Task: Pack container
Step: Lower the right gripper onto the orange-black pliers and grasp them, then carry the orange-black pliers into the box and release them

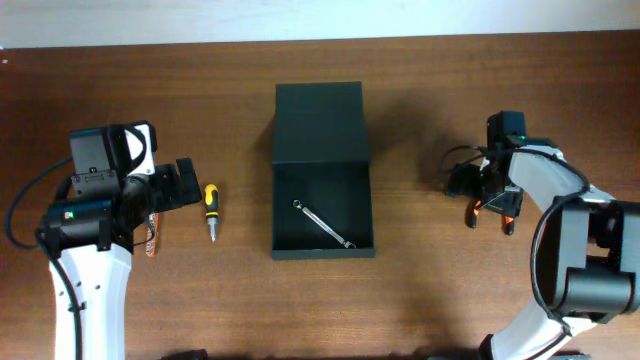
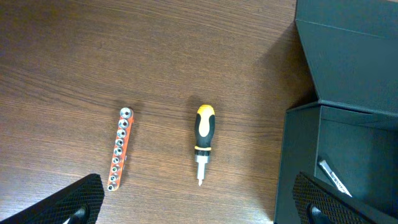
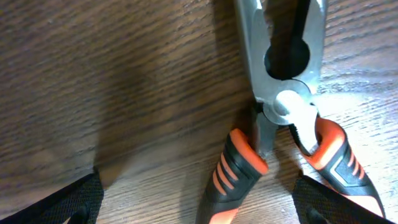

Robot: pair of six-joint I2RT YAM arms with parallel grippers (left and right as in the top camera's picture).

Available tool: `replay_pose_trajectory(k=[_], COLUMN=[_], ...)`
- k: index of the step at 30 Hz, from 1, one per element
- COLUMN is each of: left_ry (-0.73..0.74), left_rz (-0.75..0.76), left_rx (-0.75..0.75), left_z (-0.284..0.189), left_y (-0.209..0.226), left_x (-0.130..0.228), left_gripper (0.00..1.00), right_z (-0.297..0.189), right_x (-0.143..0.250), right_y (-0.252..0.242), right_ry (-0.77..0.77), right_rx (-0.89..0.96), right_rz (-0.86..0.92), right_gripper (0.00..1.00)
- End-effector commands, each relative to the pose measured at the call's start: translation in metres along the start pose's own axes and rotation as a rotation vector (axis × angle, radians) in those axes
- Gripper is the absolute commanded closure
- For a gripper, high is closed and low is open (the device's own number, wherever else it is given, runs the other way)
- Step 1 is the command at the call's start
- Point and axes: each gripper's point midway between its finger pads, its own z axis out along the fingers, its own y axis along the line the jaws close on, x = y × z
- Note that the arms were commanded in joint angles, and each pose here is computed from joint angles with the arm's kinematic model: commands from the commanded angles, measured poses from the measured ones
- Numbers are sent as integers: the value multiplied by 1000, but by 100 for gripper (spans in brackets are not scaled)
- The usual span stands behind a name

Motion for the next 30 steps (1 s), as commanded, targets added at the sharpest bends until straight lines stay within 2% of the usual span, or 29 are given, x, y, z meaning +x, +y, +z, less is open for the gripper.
replay_pose_trajectory(k=[1,6,18,22,26,30], left_ry=[-27,-27,-27,-28,-28,-29], left_rz=[-12,-12,-12,-12,-11,-11], left_rx=[14,14,14,14,13,2], left_z=[-9,-9,-9,-9,-9,-9], left_y=[-2,-2,-2,-2,-2,0], left_x=[-6,-6,-6,-6,-6,-6], left_gripper=[1,1,1,1,1,1], right_z=[16,18,18,16,-14,-92], right_x=[7,8,8,7,-5,-36], right_y=[-2,-1,-1,6,18,53], right_ry=[45,54,53,57,53,-49], right_rx=[11,4,4,-30,-69,-101], right_rz=[9,9,9,-27,-69,-257], right_gripper=[22,57,96,96,96,96])
